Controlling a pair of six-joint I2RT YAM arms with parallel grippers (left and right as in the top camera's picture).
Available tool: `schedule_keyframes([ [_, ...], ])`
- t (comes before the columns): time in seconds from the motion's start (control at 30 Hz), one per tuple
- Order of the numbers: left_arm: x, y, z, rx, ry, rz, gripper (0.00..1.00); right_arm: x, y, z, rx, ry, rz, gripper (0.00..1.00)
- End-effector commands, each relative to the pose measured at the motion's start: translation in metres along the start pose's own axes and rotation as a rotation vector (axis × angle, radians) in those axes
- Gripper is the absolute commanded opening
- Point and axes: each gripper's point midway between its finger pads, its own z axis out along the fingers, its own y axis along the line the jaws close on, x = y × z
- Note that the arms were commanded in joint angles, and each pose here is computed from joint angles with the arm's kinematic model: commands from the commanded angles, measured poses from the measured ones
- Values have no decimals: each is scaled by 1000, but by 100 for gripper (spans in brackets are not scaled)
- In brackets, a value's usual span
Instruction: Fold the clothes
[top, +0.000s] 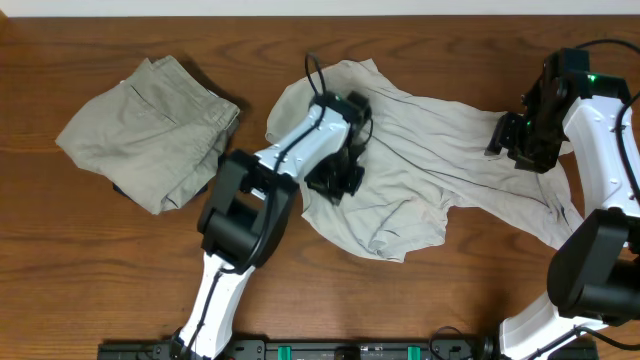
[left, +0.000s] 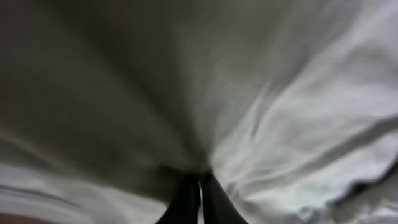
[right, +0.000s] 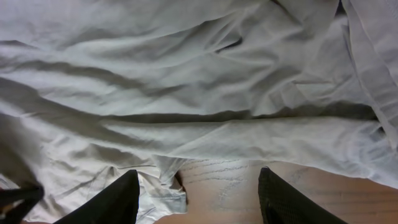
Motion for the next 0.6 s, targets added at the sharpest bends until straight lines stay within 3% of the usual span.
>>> schedule_keyframes([
  [0.0,19,17,19,-30,56,-67,7,0,-3,-2,6,-6,-18,59],
  [0.27,63,91,27,-234,188,-323,6,-1,-3,-2,5,-10,-34,60],
  [0.4,69,146,3,-313,152,-430,6,-1,-2,-1,4,-8,-104,60],
  [0.57,75,177,-30,-297,77,-507,6,2,2,4,-6,-1,-116,59],
])
